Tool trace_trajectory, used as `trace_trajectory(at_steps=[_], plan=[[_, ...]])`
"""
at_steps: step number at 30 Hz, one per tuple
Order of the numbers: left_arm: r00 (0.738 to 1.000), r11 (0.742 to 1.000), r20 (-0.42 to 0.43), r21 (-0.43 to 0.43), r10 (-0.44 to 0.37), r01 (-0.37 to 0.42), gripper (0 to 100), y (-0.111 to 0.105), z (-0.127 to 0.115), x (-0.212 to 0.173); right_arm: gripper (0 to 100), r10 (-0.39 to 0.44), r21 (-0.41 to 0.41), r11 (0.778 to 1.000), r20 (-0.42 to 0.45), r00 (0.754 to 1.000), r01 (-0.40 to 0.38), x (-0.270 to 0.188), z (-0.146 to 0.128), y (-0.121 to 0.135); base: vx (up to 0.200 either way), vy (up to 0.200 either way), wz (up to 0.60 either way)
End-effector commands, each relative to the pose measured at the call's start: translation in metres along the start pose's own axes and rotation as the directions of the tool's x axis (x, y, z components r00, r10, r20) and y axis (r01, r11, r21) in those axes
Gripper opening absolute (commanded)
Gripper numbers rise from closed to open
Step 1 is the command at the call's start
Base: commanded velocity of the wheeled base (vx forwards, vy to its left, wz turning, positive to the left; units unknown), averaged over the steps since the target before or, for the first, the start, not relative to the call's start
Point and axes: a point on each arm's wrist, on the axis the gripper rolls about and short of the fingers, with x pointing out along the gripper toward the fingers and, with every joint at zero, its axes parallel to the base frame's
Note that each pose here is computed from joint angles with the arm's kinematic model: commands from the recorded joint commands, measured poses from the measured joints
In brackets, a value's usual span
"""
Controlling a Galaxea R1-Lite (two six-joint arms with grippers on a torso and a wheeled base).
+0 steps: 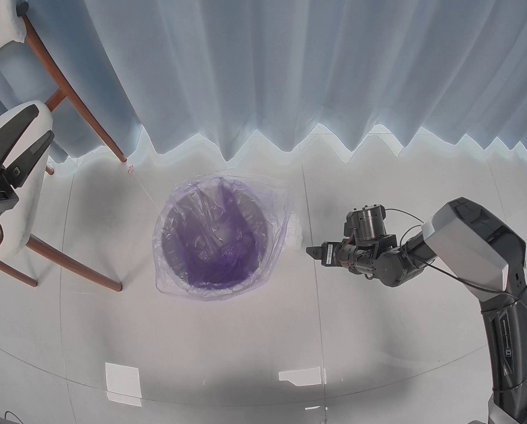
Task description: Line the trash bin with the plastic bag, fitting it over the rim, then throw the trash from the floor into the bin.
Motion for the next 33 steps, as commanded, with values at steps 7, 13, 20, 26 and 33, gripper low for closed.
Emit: trace_trajectory(at_steps=[7, 13, 20, 26, 33], plan=[[1.000, 1.000, 0.017, 0.028, -0.011, 0.011, 100, -0.003, 0.006, 0.000, 100, 0.036, -0.023, 0.999, 0.021, 0.999, -0.035, 0.049, -0.022, 0.014, 0.114, 0.000, 0.00], [1.000, 0.999, 0.017, 0.030, -0.012, 0.011, 100, -0.004, 0.006, 0.000, 100, 0.067, -0.031, 0.997, 0.078, 0.995, -0.064, 0.064, -0.013, 0.024, 0.000, 0.000, 0.00], [1.000, 0.999, 0.018, 0.030, -0.010, 0.010, 100, -0.004, 0.006, 0.000, 100, 0.064, -0.034, 0.997, 0.045, 0.997, -0.063, 0.084, -0.017, 0.029, 0.000, 0.000, 0.00], [0.999, 0.999, 0.030, 0.041, 0.020, -0.021, 100, -0.001, 0.010, -0.004, 100, 0.080, -0.041, 0.996, 0.037, 0.996, -0.078, 0.083, -0.020, 0.039, 0.000, 0.000, 0.00], [1.000, 0.999, 0.020, 0.044, 0.012, -0.013, 100, -0.003, 0.008, -0.005, 100, 0.085, -0.047, 0.995, 0.020, 0.996, -0.084, 0.087, -0.030, 0.043, 0.000, 0.000, 0.00]])
